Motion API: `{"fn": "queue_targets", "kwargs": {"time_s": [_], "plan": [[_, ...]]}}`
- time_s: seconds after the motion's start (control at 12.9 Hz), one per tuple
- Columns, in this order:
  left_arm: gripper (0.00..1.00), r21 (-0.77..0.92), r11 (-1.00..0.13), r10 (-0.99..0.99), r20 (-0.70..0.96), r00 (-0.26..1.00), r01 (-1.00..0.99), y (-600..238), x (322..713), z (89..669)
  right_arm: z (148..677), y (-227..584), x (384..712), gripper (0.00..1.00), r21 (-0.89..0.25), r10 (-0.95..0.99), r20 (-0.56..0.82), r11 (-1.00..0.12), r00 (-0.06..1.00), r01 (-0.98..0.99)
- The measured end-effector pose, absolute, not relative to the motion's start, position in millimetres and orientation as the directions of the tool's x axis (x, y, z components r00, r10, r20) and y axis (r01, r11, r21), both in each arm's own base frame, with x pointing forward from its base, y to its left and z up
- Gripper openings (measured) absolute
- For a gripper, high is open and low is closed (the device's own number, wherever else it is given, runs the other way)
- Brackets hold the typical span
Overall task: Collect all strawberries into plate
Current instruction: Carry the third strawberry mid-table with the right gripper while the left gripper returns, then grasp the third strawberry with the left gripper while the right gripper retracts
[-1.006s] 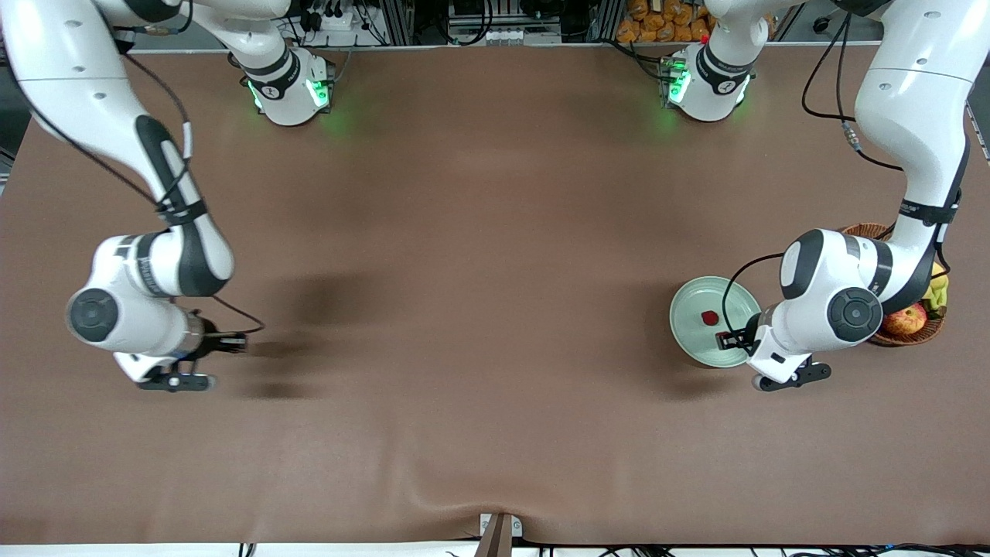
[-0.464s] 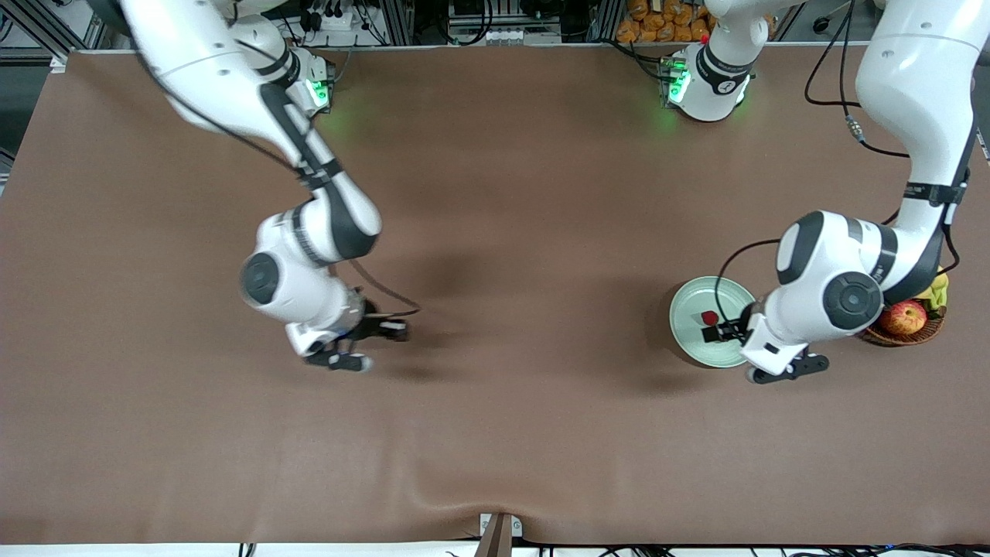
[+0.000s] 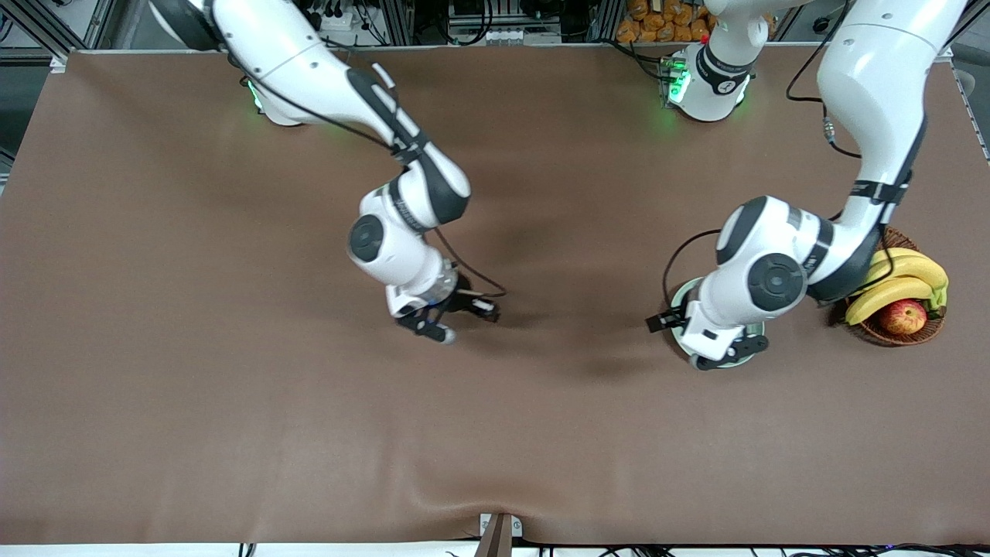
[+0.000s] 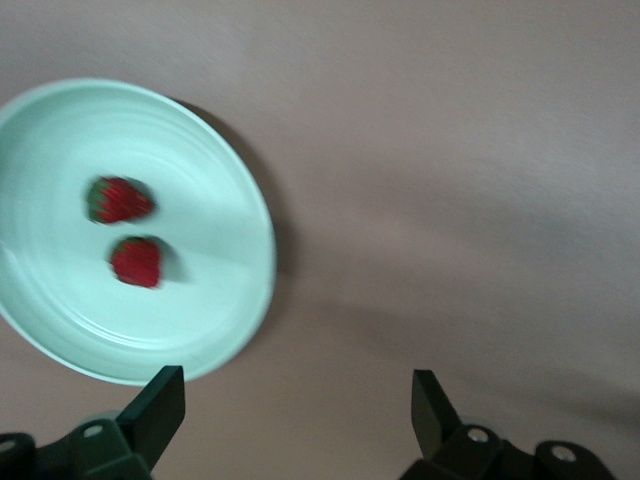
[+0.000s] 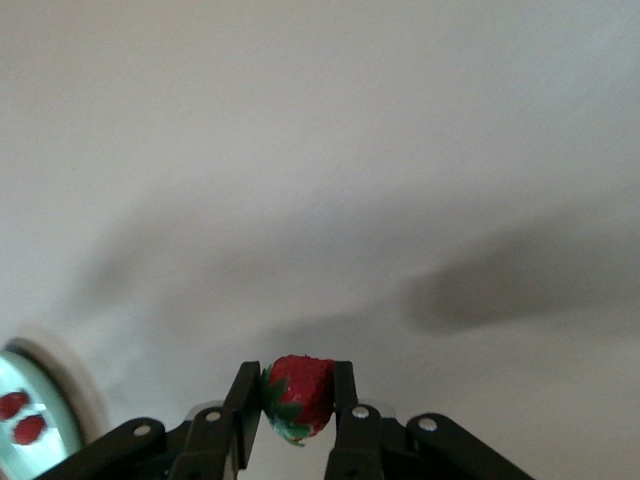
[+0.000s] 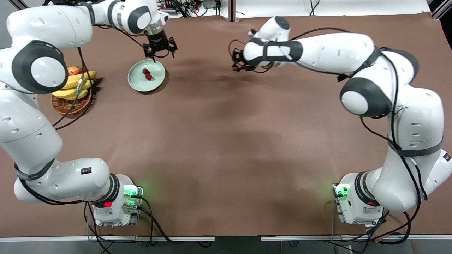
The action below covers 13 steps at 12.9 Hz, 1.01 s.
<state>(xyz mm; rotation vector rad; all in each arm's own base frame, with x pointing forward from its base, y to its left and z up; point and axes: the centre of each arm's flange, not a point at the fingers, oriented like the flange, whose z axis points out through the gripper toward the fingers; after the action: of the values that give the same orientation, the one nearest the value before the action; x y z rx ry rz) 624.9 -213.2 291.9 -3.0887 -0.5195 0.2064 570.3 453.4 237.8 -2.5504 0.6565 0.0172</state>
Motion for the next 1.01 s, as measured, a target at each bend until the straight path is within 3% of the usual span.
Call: {"fn": "queue_targets", "kwargs": {"time_s": [0.31,0.54,0.85,1.01], "plan": [[1.00,-0.004,-0.918,0.394,-0.123,0.911,0.396,-269.6,608.5,277.8,219.0,505.2,548.3,0.34,-0.504,-0.527,-0.131,-0.694,0.840,-0.514],[1.00,0.011,-0.903,0.424,-0.129,0.896,0.429,-294.6,600.1,264.7,211.0,506.7,549.9,0.38,-0.501,-0.534,-0.132,-0.691,0.835,-0.521],[1.00,0.034,-0.886,0.455,-0.128,0.881,0.463,-307.8,597.5,256.3,223.9,493.6,569.9,0.85,-0.521,-0.563,-0.118,-0.667,0.818,-0.533],[1.00,0.045,-0.880,0.464,-0.129,0.876,0.473,-324.8,590.4,252.8,239.9,468.1,594.2,1.00,-0.518,-0.588,-0.128,-0.647,0.799,-0.560]]}}
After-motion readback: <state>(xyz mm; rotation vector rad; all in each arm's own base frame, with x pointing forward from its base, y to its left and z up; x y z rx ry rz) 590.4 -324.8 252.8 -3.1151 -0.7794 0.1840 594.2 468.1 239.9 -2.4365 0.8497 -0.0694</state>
